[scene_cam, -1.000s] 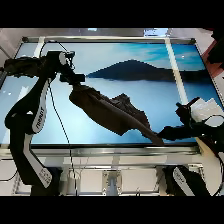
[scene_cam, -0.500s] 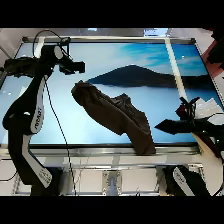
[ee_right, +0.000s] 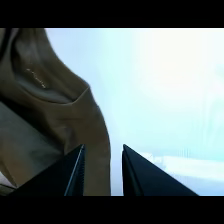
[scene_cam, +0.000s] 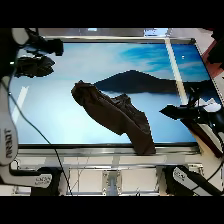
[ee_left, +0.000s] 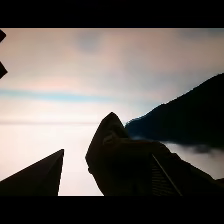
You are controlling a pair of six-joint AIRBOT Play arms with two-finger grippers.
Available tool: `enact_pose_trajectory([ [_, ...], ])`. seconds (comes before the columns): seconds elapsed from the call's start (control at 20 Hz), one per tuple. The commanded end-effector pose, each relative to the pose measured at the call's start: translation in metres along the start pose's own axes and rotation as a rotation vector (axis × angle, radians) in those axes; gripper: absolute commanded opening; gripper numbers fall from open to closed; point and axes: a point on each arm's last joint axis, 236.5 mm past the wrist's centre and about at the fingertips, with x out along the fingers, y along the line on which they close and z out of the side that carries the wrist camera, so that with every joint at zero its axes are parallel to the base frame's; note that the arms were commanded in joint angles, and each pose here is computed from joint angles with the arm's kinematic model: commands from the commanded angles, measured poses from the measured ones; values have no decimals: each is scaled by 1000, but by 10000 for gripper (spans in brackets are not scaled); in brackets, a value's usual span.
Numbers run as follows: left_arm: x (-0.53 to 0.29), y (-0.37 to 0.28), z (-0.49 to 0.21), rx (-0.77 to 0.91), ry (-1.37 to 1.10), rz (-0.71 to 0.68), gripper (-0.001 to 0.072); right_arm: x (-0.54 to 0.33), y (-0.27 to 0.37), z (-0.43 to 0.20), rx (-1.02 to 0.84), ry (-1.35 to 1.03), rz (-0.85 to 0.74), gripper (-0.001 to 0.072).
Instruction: Fold the shirts.
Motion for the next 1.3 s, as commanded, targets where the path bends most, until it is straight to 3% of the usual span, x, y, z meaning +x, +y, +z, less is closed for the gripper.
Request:
enact_pose_trajectory([
  [0.0,-60,19,-35,19,16,53,599,36,-4,0,68,136,109,294],
  [0.2,-53,18,-148,-109,108,24,599,56,5,15,-1,209,137,294],
  [0.45,-18,-48,-248,-460,160,-263,599,69,-4,18,-138,282,27,294],
  [0.95,-4,-54,-254,-526,130,-296,599,88,9,-21,-77,460,154,295],
  [1.25,-4,-54,-254,-526,132,-296,599,120,17,-37,-148,497,119,294],
])
